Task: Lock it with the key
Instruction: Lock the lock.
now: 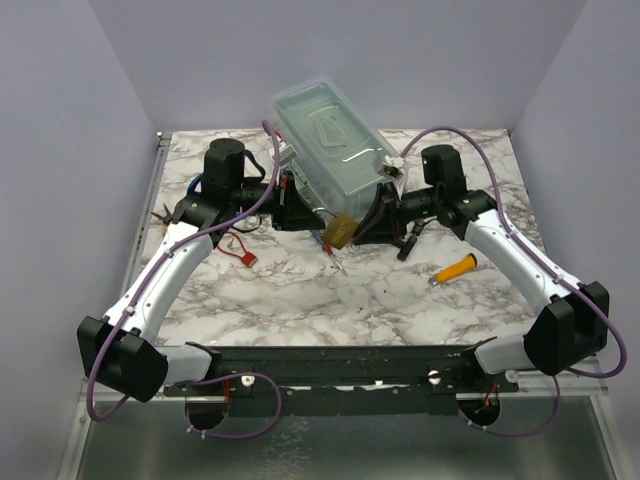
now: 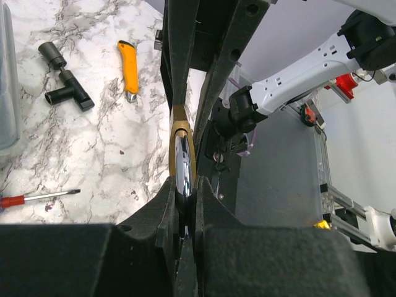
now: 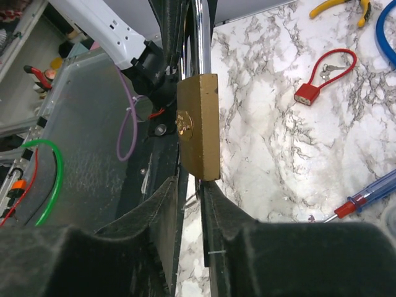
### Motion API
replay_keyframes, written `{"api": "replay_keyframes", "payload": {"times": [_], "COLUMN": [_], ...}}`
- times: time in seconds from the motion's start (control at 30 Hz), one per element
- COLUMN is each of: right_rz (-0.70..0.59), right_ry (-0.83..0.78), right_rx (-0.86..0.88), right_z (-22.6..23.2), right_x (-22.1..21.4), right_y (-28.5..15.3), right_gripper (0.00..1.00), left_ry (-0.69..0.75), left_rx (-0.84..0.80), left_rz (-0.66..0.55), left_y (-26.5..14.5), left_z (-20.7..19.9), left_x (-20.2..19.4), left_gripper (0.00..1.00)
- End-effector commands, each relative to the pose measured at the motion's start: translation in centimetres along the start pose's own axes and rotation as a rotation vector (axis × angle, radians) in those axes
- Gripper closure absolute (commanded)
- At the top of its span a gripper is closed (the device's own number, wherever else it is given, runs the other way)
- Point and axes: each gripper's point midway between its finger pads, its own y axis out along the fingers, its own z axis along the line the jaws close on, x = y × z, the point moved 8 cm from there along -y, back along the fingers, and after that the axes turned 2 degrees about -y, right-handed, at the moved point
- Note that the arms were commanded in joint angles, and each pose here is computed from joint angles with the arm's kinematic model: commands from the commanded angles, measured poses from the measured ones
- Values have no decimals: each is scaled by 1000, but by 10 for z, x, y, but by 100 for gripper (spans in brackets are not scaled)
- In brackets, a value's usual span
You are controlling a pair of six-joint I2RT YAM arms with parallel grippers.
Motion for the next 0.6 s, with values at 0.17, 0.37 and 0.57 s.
{"api": "replay_keyframes", "payload": {"times": [0.17, 0.37, 0.57], "right_rz": [-9, -23, -35], "right_ry": [30, 30, 39], "right_rx": [41, 45, 49], "right_z": [-1, 0, -1], "right_x": [-10, -6, -3], "right_y": [3, 4, 4], "right_gripper": [74, 83, 84], "left_ry": [99, 94, 87], "left_rx": [-58, -61, -59], "left_rz": [-52, -53, -54], "left_y": [-11, -11, -11], "left_z": [-23, -23, -22], "left_x": [16, 15, 13], "left_gripper": [100, 100, 100]}}
